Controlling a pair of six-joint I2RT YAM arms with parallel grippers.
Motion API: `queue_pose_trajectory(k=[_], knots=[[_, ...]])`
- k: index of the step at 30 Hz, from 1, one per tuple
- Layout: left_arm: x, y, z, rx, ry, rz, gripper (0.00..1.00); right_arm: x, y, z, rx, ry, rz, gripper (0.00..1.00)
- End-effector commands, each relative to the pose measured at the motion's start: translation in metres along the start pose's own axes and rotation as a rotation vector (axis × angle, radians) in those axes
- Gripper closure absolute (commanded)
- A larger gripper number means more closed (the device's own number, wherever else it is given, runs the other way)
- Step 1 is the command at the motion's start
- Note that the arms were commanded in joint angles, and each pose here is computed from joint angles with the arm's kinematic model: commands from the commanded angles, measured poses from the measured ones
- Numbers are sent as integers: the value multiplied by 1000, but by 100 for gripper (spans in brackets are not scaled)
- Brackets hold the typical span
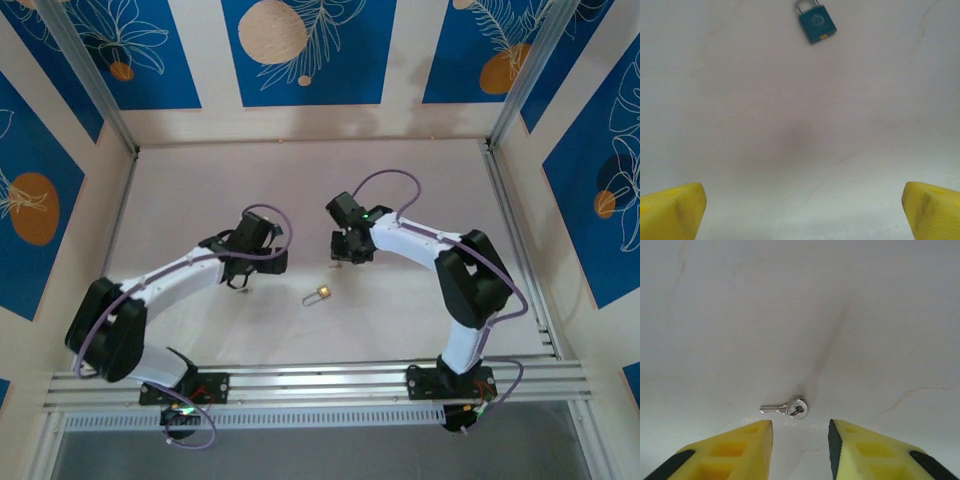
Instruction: Unlock with the key
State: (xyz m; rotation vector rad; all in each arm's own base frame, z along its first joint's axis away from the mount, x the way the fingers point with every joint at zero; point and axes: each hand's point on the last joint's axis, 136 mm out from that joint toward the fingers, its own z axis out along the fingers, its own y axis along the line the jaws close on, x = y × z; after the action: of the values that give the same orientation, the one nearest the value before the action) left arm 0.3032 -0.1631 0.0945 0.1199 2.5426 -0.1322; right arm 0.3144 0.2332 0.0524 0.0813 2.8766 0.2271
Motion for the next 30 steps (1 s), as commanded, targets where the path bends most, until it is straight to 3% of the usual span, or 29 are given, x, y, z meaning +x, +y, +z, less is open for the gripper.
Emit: queue_pose_trajectory(k=[1, 9, 30], knots=[[-15, 21, -19, -62, -131, -88, 0, 4, -5, 6, 88, 32, -8, 62], [-12, 26, -28, -27, -190, -119, 0, 7, -2, 17, 128, 42, -17, 69], [-13, 17, -25, 11, -169, -118, 0, 6, 1, 11, 108, 24, -26, 91]])
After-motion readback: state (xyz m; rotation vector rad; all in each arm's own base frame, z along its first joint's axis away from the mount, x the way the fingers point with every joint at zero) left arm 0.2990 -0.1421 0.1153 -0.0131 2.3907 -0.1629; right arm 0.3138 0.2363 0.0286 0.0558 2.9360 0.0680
